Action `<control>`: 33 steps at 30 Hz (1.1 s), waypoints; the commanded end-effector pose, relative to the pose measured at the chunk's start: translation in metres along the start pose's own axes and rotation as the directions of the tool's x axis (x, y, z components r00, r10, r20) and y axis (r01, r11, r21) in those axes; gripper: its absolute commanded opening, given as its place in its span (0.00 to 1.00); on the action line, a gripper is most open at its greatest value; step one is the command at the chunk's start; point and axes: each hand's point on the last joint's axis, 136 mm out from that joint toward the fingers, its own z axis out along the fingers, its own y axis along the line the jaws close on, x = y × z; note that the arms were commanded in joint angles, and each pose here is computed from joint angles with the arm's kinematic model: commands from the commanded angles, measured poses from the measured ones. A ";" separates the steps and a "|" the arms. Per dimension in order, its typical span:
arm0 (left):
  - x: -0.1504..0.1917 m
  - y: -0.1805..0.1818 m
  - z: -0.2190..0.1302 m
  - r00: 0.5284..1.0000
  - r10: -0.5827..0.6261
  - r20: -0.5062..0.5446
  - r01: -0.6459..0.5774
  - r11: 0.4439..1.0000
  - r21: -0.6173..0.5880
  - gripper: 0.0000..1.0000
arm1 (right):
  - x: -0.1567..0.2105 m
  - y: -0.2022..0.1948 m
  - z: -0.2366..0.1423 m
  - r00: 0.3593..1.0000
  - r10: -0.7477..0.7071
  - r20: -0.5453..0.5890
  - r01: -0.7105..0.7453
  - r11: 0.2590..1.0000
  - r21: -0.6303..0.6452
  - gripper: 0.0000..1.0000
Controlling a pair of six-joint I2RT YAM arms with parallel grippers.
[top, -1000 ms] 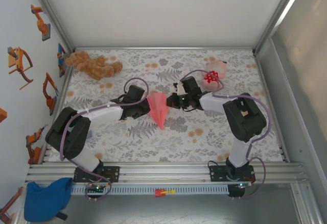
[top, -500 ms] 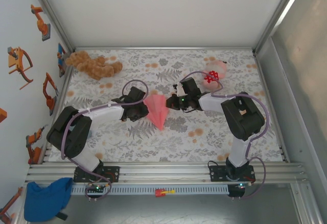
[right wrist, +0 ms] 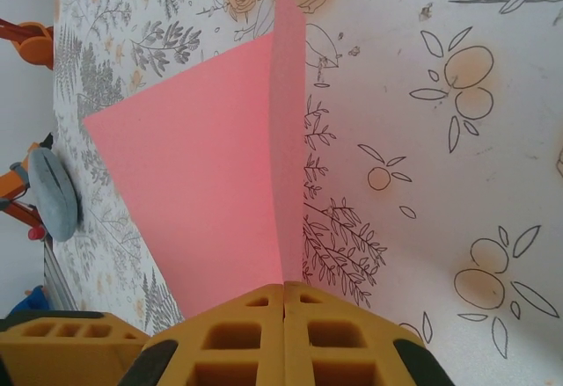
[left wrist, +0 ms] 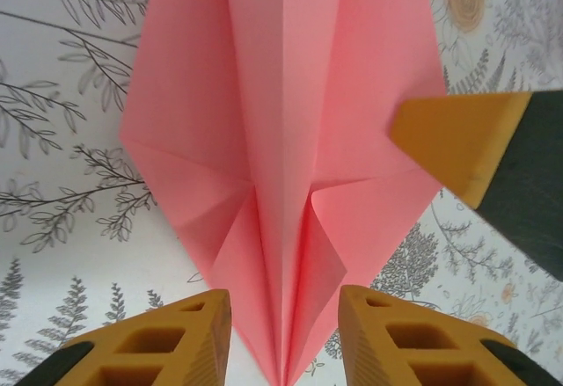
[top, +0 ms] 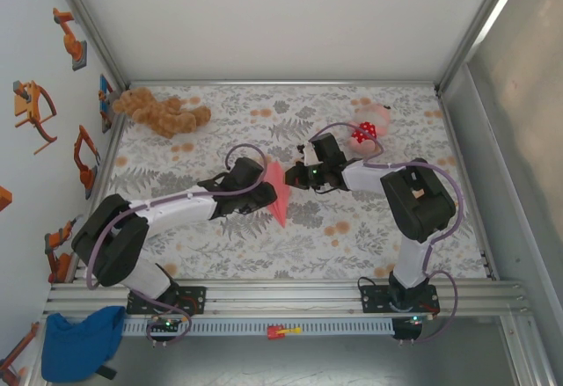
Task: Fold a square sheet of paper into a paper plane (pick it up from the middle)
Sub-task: Turn over a paper plane at the center of the table, then move the paper plane to the center of the table.
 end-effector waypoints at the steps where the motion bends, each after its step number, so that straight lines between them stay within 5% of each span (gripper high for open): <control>1: 0.005 -0.001 0.010 1.000 -0.013 -0.022 0.013 1.000 0.004 0.39 | 0.003 -0.003 0.004 1.000 0.017 -0.011 -0.017 1.000 -0.010 0.00; 10: 0.005 0.005 0.019 1.000 0.015 -0.023 -0.016 0.999 -0.043 0.57 | 0.005 -0.004 0.003 1.000 0.016 -0.011 -0.016 1.000 -0.008 0.00; 17: 0.008 -0.026 0.023 0.997 0.053 -0.050 -0.048 0.994 0.103 0.57 | 0.005 -0.004 0.002 1.000 0.014 -0.011 -0.014 1.000 -0.007 0.00; 33: 0.008 -0.024 0.021 0.996 0.079 -0.036 -0.076 0.994 0.082 0.59 | 0.007 -0.007 0.003 1.000 0.019 -0.014 -0.019 1.000 0.000 0.00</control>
